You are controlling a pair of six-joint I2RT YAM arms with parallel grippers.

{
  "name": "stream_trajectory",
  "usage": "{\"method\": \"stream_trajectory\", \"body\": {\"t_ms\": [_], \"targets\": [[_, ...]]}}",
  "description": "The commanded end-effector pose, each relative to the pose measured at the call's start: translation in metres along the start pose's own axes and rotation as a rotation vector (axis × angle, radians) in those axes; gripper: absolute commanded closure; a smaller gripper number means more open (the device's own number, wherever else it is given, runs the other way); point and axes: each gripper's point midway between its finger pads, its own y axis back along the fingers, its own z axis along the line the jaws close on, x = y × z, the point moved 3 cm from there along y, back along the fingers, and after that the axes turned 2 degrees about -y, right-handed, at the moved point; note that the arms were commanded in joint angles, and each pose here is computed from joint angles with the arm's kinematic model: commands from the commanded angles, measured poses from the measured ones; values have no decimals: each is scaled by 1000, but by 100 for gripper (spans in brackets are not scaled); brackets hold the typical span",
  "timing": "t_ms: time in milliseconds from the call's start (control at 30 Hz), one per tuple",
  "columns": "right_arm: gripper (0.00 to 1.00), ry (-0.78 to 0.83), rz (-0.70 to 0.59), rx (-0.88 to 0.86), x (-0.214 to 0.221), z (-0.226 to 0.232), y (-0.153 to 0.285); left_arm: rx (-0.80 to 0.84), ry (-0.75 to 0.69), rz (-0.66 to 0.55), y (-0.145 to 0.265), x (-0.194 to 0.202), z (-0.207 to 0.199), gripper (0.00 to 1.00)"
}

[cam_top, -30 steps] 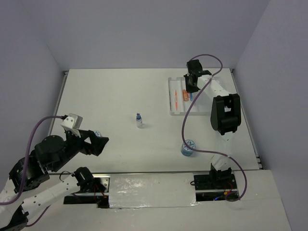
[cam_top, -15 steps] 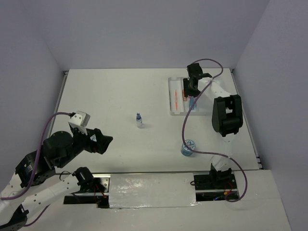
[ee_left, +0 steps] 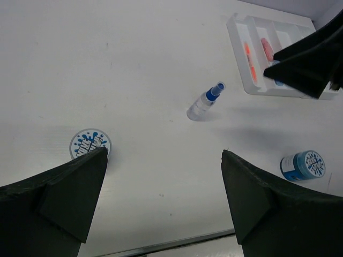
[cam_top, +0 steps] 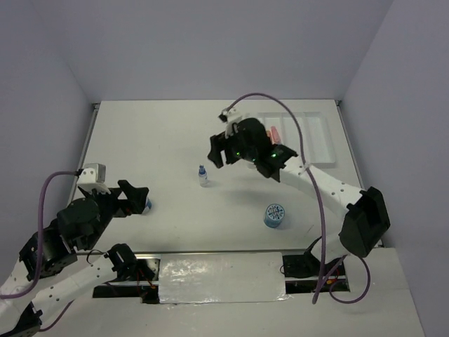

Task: Sort the stationery into containers
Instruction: Pick up the stationery from the center of the board.

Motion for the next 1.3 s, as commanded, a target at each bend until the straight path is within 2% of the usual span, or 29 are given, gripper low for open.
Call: {"method": "stream_trajectory", "body": {"t_ms": [0, 167, 267, 433, 667, 867, 1033, 1167, 1267], "targets": [[22, 0, -84, -43, 2, 29, -25, -55, 35, -29, -6, -4, 3, 1], [21, -4, 21, 105, 10, 34, -69, -39, 9, -7, -9, -1, -1, 1], [22, 44, 50, 72, 21, 55, -81, -23, 12, -16, -7, -2, -1, 1], [22, 61, 31, 72, 44, 64, -84, 12, 18, -35, -3, -4, -3, 1], [22, 15, 6, 121, 84, 49, -88, 34, 4, -22, -6, -2, -8, 1], [22, 28, -28, 134, 96, 41, -96, 43, -13, -6, -8, 0, -11, 1], [27, 45, -22, 101, 107, 44, -105, 47, -15, -4, -8, 0, -12, 1], [41, 45, -27, 115, 115, 39, -109, 56, -17, -4, -8, 0, -13, 1], [43, 45, -13, 132, 119, 36, -112, 57, -22, 0, -9, 1, -14, 1]]}}
